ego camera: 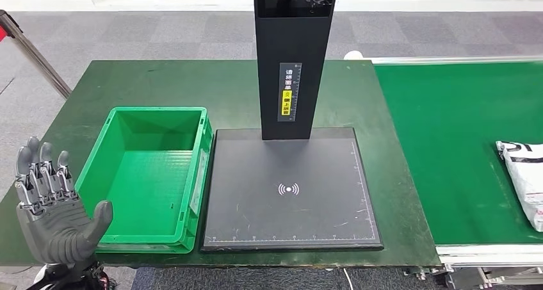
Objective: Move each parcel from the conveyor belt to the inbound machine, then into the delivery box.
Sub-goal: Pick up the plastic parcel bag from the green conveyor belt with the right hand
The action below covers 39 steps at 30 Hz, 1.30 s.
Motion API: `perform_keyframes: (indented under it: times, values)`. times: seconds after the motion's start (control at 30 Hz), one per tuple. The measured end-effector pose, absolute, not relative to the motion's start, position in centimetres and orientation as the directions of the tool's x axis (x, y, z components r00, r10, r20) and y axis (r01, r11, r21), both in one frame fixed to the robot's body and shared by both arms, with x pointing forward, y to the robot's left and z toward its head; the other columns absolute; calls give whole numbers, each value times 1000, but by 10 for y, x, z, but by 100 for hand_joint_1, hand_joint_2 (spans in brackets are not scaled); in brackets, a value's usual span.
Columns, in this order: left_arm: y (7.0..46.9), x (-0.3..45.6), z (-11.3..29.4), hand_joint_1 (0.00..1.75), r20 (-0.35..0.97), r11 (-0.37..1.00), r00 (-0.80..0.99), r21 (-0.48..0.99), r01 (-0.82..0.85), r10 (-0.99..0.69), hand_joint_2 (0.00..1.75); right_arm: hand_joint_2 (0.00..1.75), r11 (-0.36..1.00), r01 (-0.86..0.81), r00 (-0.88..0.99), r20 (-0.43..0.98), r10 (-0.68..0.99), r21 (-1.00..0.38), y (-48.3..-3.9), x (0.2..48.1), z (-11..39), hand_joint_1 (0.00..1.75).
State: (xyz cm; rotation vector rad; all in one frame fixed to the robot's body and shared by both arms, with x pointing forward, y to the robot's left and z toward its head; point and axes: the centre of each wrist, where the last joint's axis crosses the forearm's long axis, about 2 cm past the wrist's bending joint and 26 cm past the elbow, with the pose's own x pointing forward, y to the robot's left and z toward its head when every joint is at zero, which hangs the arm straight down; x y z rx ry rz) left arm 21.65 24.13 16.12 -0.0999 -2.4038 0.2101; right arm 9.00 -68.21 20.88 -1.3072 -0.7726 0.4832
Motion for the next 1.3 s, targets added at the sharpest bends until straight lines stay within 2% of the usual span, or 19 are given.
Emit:
perform_keyframes:
  times: [0.47,0.87,1.3]
  values:
    - [235,216,160,0,663,986,-738,-167,15,124,175,175,223,11,703,166,691,-975,-681,83,200,0]
    - [233,228,162,0,653,986,-744,-163,45,142,175,175,242,-9,784,143,605,-970,-698,92,163,0]
    - [233,232,162,0,652,986,-744,-161,51,145,175,175,316,-45,791,159,590,-948,-703,103,142,0]
